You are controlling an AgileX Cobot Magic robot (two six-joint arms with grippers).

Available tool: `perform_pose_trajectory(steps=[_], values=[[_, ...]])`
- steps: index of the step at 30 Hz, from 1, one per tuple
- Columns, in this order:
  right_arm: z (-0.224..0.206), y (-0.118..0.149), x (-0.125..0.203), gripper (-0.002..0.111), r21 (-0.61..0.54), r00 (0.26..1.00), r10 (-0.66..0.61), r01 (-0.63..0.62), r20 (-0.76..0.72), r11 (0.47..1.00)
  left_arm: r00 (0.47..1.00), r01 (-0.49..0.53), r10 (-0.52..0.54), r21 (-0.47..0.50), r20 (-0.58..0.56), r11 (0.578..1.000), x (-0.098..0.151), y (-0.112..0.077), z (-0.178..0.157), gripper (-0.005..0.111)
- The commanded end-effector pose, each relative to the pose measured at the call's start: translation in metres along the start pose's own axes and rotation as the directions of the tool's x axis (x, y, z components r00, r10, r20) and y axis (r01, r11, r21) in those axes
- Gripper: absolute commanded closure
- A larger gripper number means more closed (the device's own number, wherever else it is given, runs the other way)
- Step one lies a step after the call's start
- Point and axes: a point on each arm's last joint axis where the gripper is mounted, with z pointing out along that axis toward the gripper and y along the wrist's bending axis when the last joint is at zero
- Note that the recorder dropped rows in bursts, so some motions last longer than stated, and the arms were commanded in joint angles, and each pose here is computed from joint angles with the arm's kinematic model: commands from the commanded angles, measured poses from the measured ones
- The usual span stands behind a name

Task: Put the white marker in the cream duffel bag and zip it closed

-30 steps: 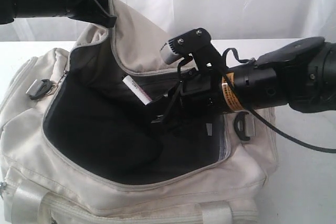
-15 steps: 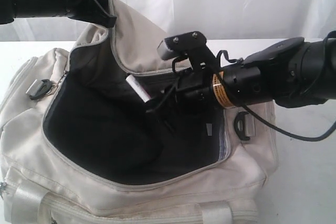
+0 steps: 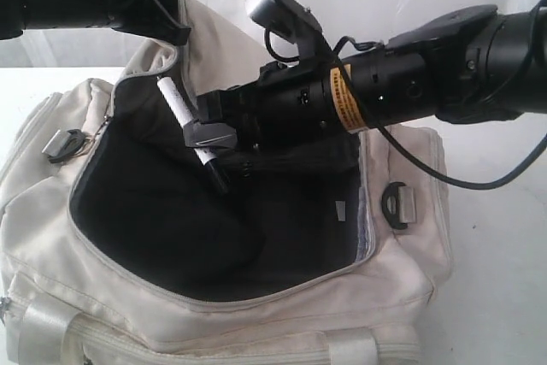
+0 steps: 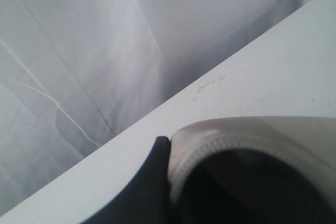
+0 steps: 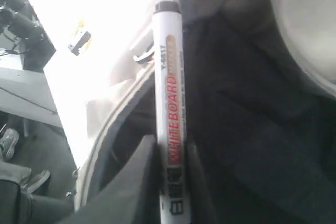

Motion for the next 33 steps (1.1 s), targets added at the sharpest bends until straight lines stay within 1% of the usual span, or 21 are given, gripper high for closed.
perform_pose_trajectory(steps=[1, 3, 4, 5, 7, 8, 9, 10, 11, 13, 14, 17, 18, 19, 21, 23, 25, 27, 31, 32, 33], values=[[-0.002, 0.009, -0.003, 0.108, -0.065, 0.995, -0.098, 0.097, -0.024, 0.993, 0.999, 0.033, -0.034, 0.020, 0.029, 0.999, -0.007, 0.000, -0.005, 0.107], [-0.002, 0.009, -0.003, 0.108, -0.065, 0.988, -0.156, 0.155, -0.020, 0.986, 0.999, 0.033, -0.034, 0.026, 0.031, 0.999, -0.007, -0.001, -0.005, 0.107], [-0.002, 0.009, -0.004, 0.108, -0.061, 0.978, -0.210, 0.209, -0.015, 0.976, 0.999, 0.033, -0.034, 0.031, 0.032, 0.999, -0.007, -0.001, -0.005, 0.107], [-0.002, 0.008, -0.005, 0.108, -0.043, 0.975, -0.223, 0.223, -0.008, 0.974, 0.999, 0.033, -0.034, 0.039, 0.034, 0.999, -0.007, -0.002, -0.005, 0.107], [-0.002, 0.001, -0.009, 0.108, 0.033, 0.990, -0.139, 0.138, 0.023, 0.990, 0.999, 0.036, -0.038, 0.052, 0.037, 0.998, -0.008, -0.003, -0.005, 0.107], [-0.004, -0.003, -0.018, 0.108, 0.085, 0.993, 0.007, -0.017, 0.120, 0.996, 0.998, 0.037, -0.040, 0.070, 0.042, 0.997, -0.008, -0.005, -0.005, 0.107], [-0.006, -0.003, -0.022, 0.108, 0.088, 0.985, 0.029, -0.045, 0.168, 0.995, 0.998, 0.039, -0.042, 0.071, 0.042, 0.997, -0.008, -0.005, -0.005, 0.107], [-0.011, 0.003, -0.030, 0.108, 0.082, 0.973, -0.012, -0.007, 0.230, 0.997, 0.998, 0.051, -0.054, 0.072, 0.041, 0.996, -0.008, -0.005, -0.005, 0.107], [-0.014, 0.007, -0.034, 0.108, 0.075, 0.966, -0.031, 0.012, 0.255, 0.997, 0.997, 0.056, -0.059, 0.072, 0.041, 0.996, -0.008, -0.005, -0.005, 0.107], [-0.026, 0.018, -0.047, 0.108, 0.046, 0.936, 0.012, -0.030, 0.351, 0.998, 0.998, 0.040, -0.043, 0.073, 0.038, 0.997, -0.008, -0.005, -0.005, 0.107], [-0.037, 0.026, -0.054, 0.108, 0.031, 0.907, 0.037, -0.055, 0.420, 0.998, 0.998, 0.040, -0.043, 0.073, 0.038, 0.997, -0.008, -0.005, -0.005, 0.107], [-0.055, 0.039, -0.063, 0.108, -0.017, 0.845, 0.114, -0.123, 0.522, 0.992, 0.998, 0.040, -0.043, 0.071, 0.037, 0.997, -0.008, -0.005, -0.005, 0.107], [-0.058, 0.042, -0.065, 0.108, -0.029, 0.836, 0.112, -0.114, 0.537, 0.993, 0.998, 0.040, -0.043, 0.069, 0.037, 0.997, -0.008, -0.005, -0.005, 0.107], [-0.059, 0.046, -0.065, 0.108, -0.069, 0.833, 0.120, -0.099, 0.539, 0.993, 0.998, 0.040, -0.043, 0.069, 0.037, 0.997, -0.008, -0.005, -0.005, 0.107], [-0.059, 0.055, -0.064, 0.108, -0.139, 0.844, 0.106, -0.038, 0.525, 0.990, 0.998, 0.040, -0.043, 0.069, 0.037, 0.997, -0.008, -0.005, -0.005, 0.107], [-0.057, 0.067, -0.059, 0.108, -0.222, 0.876, 0.022, 0.098, 0.482, 0.970, 0.999, 0.027, -0.029, 0.070, 0.034, 0.997, -0.007, -0.005, -0.005, 0.107], [-0.056, 0.070, -0.053, 0.108, -0.231, 0.896, -0.044, 0.161, 0.442, 0.960, 0.999, 0.014, -0.016, 0.070, 0.032, 0.997, -0.007, -0.005, -0.005, 0.107], [-0.052, 0.070, -0.046, 0.108, -0.227, 0.927, -0.071, 0.164, 0.368, 0.960, 0.999, 0.014, -0.016, 0.070, 0.032, 0.997, -0.007, -0.005, -0.005, 0.107], [-0.044, 0.057, -0.023, 0.108, -0.114, 0.975, -0.194, 0.205, 0.105, 0.972, 0.999, 0.014, -0.016, 0.070, 0.032, 0.997, -0.007, -0.005, -0.005, 0.107], [-0.043, 0.056, -0.021, 0.108, -0.119, 0.984, -0.156, 0.165, 0.083, 0.979, 0.999, 0.014, -0.016, 0.070, 0.032, 0.997, -0.007, -0.005, -0.005, 0.107], [-0.040, 0.053, -0.015, 0.108, -0.134, 0.988, -0.146, 0.153, 0.058, 0.979, 0.999, 0.014, -0.016, 0.070, 0.032, 0.997, -0.007, -0.005, -0.005, 0.107]])
